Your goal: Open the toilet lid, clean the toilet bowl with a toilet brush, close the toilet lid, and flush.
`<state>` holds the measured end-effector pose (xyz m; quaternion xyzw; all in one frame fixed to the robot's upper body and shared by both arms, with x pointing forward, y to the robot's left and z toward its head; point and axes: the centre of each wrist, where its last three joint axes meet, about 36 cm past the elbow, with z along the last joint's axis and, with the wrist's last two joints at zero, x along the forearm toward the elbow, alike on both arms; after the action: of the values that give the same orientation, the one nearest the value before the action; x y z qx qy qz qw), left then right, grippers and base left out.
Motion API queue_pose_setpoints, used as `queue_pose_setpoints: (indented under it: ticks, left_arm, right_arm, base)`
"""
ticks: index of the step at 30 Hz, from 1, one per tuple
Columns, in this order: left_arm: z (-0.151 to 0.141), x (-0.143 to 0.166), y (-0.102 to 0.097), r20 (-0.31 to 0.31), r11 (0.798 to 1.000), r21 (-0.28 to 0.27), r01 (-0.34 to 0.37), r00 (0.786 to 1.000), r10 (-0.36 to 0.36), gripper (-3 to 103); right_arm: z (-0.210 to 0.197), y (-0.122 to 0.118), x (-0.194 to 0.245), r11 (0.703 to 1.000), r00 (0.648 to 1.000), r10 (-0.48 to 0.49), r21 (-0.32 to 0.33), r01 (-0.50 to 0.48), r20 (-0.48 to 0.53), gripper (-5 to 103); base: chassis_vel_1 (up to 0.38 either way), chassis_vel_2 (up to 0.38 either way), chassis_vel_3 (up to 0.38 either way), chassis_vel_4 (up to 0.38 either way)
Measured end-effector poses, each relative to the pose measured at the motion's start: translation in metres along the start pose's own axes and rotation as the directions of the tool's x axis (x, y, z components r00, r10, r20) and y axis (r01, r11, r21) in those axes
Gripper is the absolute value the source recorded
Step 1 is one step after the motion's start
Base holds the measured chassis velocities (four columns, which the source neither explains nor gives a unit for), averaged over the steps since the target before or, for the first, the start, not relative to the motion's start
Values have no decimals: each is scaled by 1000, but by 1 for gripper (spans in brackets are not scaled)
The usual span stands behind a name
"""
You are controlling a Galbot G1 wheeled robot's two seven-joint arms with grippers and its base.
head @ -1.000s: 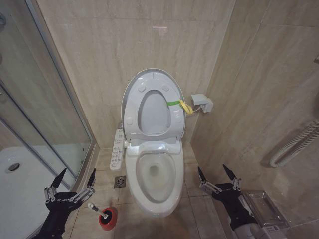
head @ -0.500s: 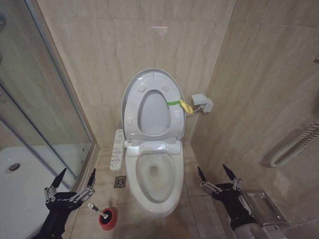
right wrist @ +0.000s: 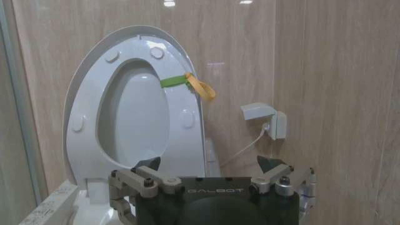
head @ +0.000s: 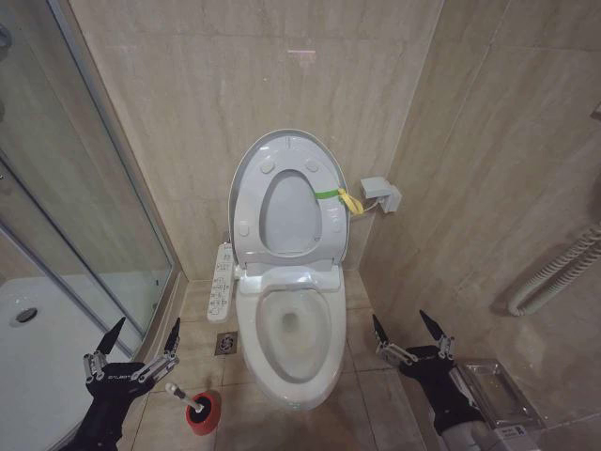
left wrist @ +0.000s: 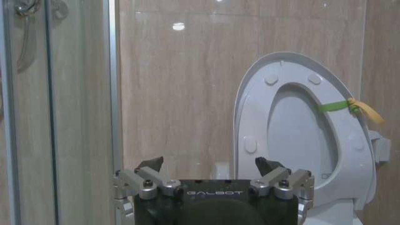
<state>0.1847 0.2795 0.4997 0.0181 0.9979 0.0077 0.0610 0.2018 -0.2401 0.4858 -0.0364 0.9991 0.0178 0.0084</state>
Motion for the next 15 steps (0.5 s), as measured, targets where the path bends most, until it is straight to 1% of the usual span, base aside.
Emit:
queue_pose_setpoints:
  ticks: [15]
  left_arm:
    - [0, 0, 0, 0, 1000, 0, 0, 1000, 0, 99]
  right_arm:
    - [0, 0, 0, 1000, 1000, 0, 0, 0, 0, 100]
  base:
    - [0, 0, 0, 0]
